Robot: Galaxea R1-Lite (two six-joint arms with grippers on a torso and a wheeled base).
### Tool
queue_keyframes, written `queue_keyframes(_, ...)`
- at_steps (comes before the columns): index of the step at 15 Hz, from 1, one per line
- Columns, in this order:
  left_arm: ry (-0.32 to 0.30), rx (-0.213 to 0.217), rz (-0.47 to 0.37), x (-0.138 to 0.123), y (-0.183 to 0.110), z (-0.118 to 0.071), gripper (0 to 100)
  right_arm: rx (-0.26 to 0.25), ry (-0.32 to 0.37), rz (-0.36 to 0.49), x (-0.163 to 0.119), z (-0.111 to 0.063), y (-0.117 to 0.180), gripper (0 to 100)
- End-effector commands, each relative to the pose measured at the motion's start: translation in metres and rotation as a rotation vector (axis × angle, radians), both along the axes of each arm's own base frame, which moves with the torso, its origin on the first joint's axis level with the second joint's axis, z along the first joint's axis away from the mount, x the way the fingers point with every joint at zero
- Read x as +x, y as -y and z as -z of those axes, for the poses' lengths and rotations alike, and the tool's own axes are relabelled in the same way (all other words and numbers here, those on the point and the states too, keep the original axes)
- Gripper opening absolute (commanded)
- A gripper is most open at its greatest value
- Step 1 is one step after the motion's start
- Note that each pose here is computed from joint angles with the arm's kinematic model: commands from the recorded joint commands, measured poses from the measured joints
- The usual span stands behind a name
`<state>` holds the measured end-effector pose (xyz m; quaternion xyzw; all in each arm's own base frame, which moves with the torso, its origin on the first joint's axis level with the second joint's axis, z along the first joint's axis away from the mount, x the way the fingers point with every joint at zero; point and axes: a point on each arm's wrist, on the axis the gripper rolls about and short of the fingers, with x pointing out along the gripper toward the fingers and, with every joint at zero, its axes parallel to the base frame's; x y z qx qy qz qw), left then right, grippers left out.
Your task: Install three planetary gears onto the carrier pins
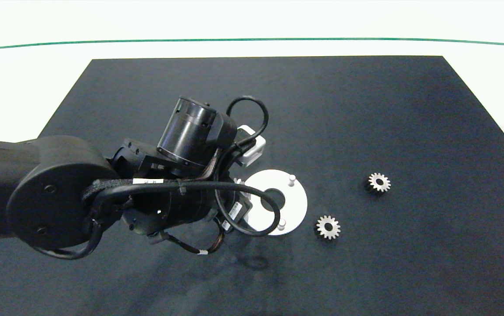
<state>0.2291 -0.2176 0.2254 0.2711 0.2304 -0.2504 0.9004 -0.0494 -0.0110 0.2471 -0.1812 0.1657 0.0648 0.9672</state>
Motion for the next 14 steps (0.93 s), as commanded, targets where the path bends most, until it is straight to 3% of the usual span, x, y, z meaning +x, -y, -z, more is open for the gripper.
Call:
queue_keyframes(1, 0.002, 0.004, -0.013, 0.004, -0.002, -0.007, 25, -0.004, -0.009, 0.000, 0.001, 0.000, 0.000, 100)
queue_keyframes(3, 0.000, 0.004, -0.006, 0.004, 0.001, -0.014, 25, -0.004, -0.009, 0.000, 0.001, 0.000, 0.000, 100)
queue_keyframes(9, -0.036, 0.029, -0.005, 0.012, 0.012, 0.002, 25, -0.005, -0.010, 0.000, 0.003, -0.001, 0.000, 100)
queue_keyframes(14, -0.027, 0.021, 0.002, 0.019, 0.023, 0.003, 25, -0.005, 0.002, -0.001, 0.003, -0.003, -0.001, 100)
